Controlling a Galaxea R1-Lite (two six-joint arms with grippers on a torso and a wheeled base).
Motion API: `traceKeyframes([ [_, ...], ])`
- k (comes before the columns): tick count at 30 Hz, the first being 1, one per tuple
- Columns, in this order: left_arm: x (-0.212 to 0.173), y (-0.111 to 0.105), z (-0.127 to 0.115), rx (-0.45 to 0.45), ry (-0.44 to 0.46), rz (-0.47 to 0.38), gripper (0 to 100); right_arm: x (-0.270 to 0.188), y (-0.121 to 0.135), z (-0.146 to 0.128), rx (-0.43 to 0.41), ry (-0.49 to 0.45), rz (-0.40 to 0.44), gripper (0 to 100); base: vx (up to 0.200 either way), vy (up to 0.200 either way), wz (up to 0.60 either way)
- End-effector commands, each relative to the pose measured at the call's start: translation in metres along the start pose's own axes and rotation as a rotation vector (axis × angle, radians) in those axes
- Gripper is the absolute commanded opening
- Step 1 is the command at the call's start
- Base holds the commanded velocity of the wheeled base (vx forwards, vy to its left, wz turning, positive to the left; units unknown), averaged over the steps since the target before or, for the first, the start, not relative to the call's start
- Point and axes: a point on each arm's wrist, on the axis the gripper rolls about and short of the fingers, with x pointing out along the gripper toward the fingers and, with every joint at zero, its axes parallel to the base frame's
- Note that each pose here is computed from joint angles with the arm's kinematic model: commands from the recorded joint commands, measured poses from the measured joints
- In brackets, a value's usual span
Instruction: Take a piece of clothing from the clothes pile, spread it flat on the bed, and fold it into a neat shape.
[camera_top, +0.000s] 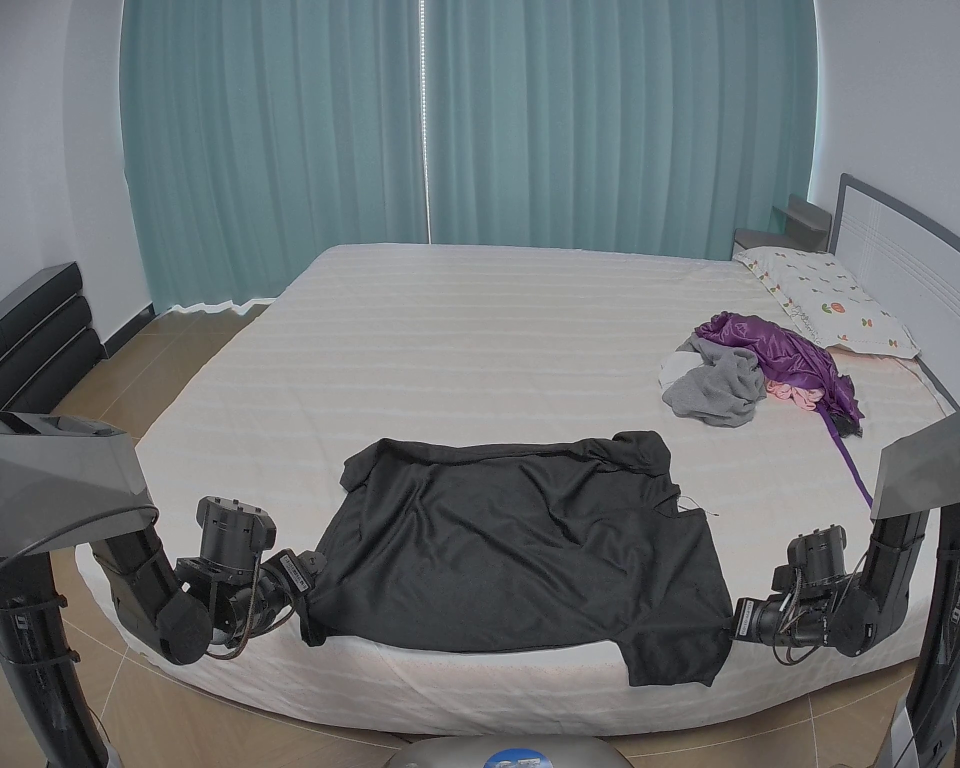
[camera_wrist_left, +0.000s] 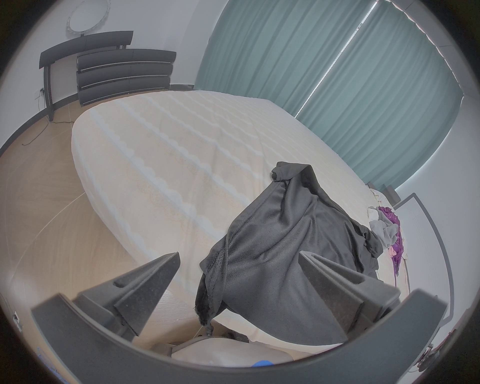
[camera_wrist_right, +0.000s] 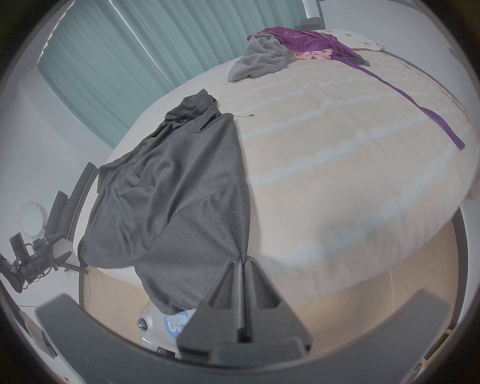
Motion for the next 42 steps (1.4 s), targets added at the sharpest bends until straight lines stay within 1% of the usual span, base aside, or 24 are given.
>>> traceKeyframes([
  [1, 0.001, 0.000, -0.001, 0.003, 0.005, 0.003, 100, -0.015, -0.006, -0.004, 0.006, 0.003, -0.009, 0, 0.000, 0.000, 0.00],
  [7, 0.000, 0.000, -0.005, 0.011, 0.016, 0.005, 100, -0.027, -0.010, -0.011, 0.000, 0.024, -0.016, 0, 0.000, 0.000, 0.00],
  [12, 0.000, 0.000, -0.006, 0.014, 0.019, 0.005, 100, -0.031, -0.013, -0.019, -0.024, 0.055, -0.031, 0, 0.000, 0.000, 0.00],
  [14, 0.000, 0.000, -0.006, 0.014, 0.018, 0.004, 100, -0.030, -0.014, -0.017, -0.022, 0.043, -0.032, 0, 0.000, 0.000, 0.00],
  [15, 0.000, 0.000, -0.006, 0.013, 0.016, 0.002, 100, -0.030, -0.015, -0.014, -0.012, 0.026, -0.028, 100, 0.000, 0.000, 0.00],
  [20, 0.000, -0.002, -0.005, 0.013, 0.013, -0.003, 100, -0.030, -0.013, -0.009, -0.007, -0.016, 0.000, 100, 0.000, 0.000, 0.00],
  [22, 0.000, -0.002, -0.004, 0.011, 0.011, -0.005, 100, -0.030, -0.009, -0.004, -0.008, -0.050, 0.027, 100, 0.000, 0.000, 0.00],
  [24, 0.001, -0.003, -0.003, 0.005, 0.007, -0.010, 100, -0.028, -0.004, 0.002, 0.006, -0.088, 0.049, 100, 0.000, 0.000, 0.00],
  [26, 0.000, -0.005, -0.001, -0.019, 0.000, -0.015, 100, -0.023, 0.005, 0.013, 0.036, -0.145, 0.091, 100, 0.000, 0.000, 0.00],
  [27, 0.000, -0.006, -0.001, -0.027, -0.004, -0.017, 100, -0.022, 0.008, 0.015, 0.046, -0.153, 0.103, 100, 0.000, 0.000, 0.00],
  [30, 0.001, -0.005, 0.000, -0.041, -0.005, -0.018, 100, -0.018, 0.019, 0.019, 0.089, -0.162, 0.143, 100, 0.000, 0.000, 0.00],
  [34, 0.002, -0.005, 0.000, -0.041, -0.005, -0.016, 100, -0.016, 0.034, 0.021, 0.165, -0.165, 0.200, 100, 0.000, 0.000, 0.00],
  [38, 0.002, -0.006, 0.001, -0.042, -0.010, -0.018, 100, -0.016, 0.034, 0.022, 0.188, -0.176, 0.210, 100, 0.000, 0.000, 0.00],
  [40, 0.001, -0.005, 0.002, -0.050, -0.012, -0.017, 100, -0.016, 0.033, 0.023, 0.225, -0.177, 0.211, 100, 0.000, 0.000, 0.00],
  [41, 0.001, -0.005, 0.002, -0.051, -0.012, -0.017, 100, -0.016, 0.033, 0.023, 0.232, -0.177, 0.212, 100, 0.000, 0.000, 0.00],
  [42, 0.002, -0.005, 0.002, -0.068, -0.012, -0.019, 100, -0.017, 0.032, 0.024, 0.265, -0.179, 0.216, 100, 0.000, 0.000, 0.00],
])
